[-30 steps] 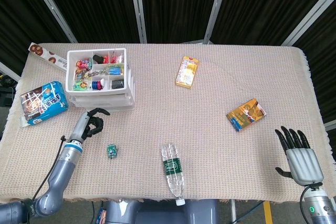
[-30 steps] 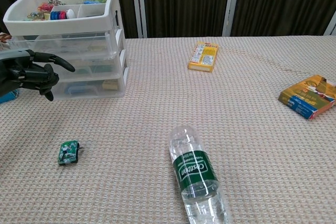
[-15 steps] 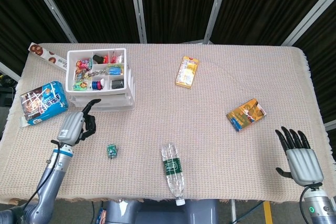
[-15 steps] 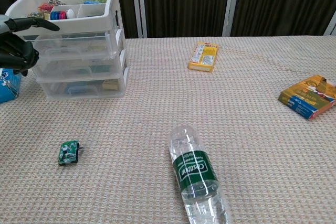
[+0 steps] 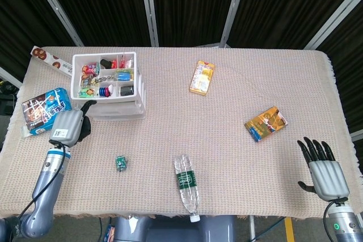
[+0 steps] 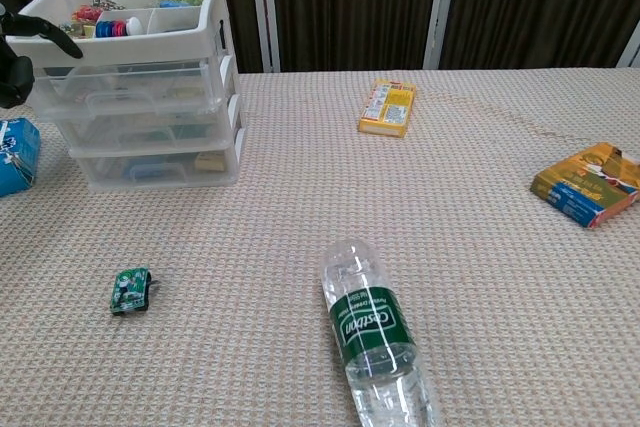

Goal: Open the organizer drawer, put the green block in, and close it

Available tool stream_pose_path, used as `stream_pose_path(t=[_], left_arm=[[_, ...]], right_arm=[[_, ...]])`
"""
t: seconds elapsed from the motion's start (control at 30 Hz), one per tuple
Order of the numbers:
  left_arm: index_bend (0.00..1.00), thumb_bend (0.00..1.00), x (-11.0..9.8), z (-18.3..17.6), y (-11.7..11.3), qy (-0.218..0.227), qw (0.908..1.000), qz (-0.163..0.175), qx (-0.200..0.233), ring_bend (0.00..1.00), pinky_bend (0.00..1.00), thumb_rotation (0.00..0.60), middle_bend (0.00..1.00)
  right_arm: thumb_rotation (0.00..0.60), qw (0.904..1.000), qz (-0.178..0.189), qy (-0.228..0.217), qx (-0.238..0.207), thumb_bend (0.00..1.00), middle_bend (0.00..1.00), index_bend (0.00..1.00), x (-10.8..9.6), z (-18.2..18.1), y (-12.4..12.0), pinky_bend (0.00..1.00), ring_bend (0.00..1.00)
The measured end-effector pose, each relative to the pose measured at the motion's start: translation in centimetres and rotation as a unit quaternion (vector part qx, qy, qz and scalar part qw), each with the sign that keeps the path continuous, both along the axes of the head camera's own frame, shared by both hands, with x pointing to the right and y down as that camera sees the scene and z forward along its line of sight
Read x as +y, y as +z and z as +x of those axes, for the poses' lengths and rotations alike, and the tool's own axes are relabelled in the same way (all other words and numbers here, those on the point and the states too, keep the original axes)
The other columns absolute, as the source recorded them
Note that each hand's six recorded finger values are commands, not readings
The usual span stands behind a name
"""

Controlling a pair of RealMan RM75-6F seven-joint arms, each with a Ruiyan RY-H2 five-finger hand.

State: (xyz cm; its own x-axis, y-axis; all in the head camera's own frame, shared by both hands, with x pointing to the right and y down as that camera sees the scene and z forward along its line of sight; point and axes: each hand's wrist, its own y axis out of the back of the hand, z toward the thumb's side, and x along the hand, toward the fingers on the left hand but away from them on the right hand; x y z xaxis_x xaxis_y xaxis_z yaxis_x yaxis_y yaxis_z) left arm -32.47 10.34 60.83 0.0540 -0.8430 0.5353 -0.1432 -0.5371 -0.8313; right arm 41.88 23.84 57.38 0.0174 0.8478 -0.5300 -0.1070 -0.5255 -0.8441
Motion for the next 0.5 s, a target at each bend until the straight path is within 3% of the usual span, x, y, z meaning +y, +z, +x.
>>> stream_pose_path(t=[0.17, 0.5], left_arm=[[0.29, 0.89, -0.4, -0.11, 0.72, -0.014, 0.9996, -0.023, -0.009, 0.74, 0.54, 0.6, 0.84], [0.4, 0.9, -0.29, 0.2, 0.68, -0.018, 0.9994, -0.029, 0.003, 0.74, 0.54, 0.6, 0.85]], right_arm=[[0.6, 1.0, 0.0, 0.001, -0.001, 0.0, 0.0, 0.05, 0.0, 0.0, 0.0, 0.0, 0.0], [0.6, 1.0, 0.0, 0.001, -0.001, 0.0, 0.0, 0.05, 0.02, -0.01, -0.02, 0.0, 0.0]])
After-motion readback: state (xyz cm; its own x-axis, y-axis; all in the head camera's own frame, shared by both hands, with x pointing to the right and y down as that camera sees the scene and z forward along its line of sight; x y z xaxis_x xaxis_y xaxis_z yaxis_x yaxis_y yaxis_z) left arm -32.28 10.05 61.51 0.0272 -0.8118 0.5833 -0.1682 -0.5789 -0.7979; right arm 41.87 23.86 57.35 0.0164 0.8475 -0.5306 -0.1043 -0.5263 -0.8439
